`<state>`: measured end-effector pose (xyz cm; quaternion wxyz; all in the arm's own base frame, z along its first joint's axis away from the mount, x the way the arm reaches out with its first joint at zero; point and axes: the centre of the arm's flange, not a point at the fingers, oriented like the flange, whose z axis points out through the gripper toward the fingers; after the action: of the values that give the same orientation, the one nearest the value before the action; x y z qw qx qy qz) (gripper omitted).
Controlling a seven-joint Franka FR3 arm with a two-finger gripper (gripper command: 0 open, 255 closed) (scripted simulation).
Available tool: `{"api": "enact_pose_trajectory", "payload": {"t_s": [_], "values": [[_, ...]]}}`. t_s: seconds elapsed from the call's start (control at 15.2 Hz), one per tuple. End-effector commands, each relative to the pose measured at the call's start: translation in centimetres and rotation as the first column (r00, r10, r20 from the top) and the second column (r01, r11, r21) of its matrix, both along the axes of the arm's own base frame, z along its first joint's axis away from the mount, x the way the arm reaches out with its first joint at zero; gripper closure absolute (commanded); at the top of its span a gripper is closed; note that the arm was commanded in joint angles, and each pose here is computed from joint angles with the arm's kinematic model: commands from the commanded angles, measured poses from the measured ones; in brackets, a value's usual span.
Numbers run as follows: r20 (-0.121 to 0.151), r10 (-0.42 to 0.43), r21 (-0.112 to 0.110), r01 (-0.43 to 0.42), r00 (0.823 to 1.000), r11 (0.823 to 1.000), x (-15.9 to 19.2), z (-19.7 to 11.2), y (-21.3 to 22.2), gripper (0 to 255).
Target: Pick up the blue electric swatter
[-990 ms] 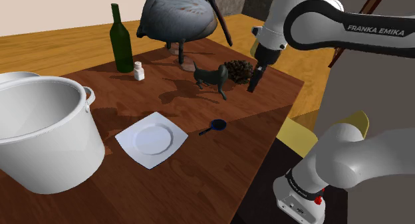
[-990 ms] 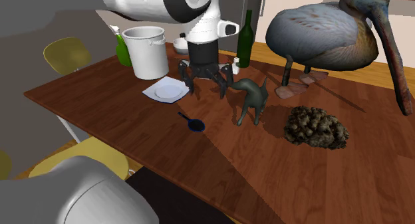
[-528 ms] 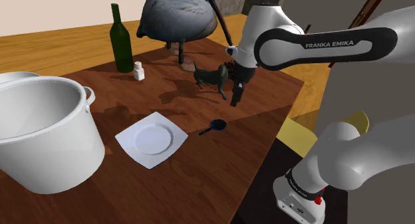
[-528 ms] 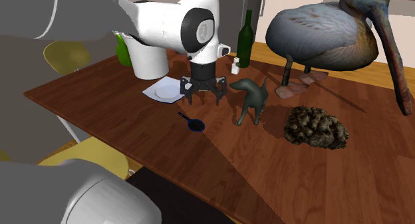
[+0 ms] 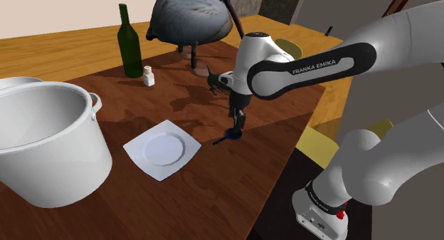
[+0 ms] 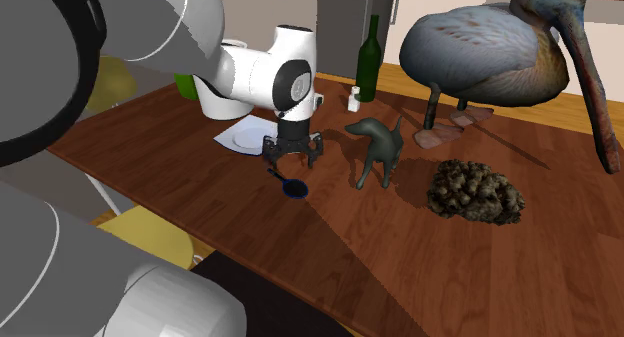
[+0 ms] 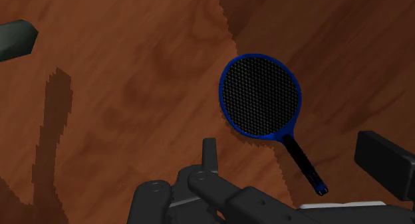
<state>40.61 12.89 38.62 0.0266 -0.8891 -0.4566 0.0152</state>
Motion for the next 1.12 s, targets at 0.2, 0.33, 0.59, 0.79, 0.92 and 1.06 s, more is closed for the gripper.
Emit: {"api": "enact_pose_trajectory", "payload": {"t_s": [0.2,0.33,0.59,0.79,0.92,1.06], "values": [[-0.004,0.037,0.006,-0.037,0.999,0.999,0.4,-3.1,0.6,0],[-0.004,0.037,0.006,-0.037,0.999,0.999,0.4,-4.2,0.6,0],[-0.004,0.037,0.006,-0.037,0.999,0.999,0.3,-5.1,0.6,255],[-0.004,0.037,0.006,-0.037,0.999,0.999,0.3,-5.1,0.6,255],[-0.004,0.037,0.006,-0.037,0.999,0.999,0.3,-5.0,0.6,255],[-0.004,0.037,0.006,-0.037,0.999,0.999,0.3,-5.1,0.6,255]]}}
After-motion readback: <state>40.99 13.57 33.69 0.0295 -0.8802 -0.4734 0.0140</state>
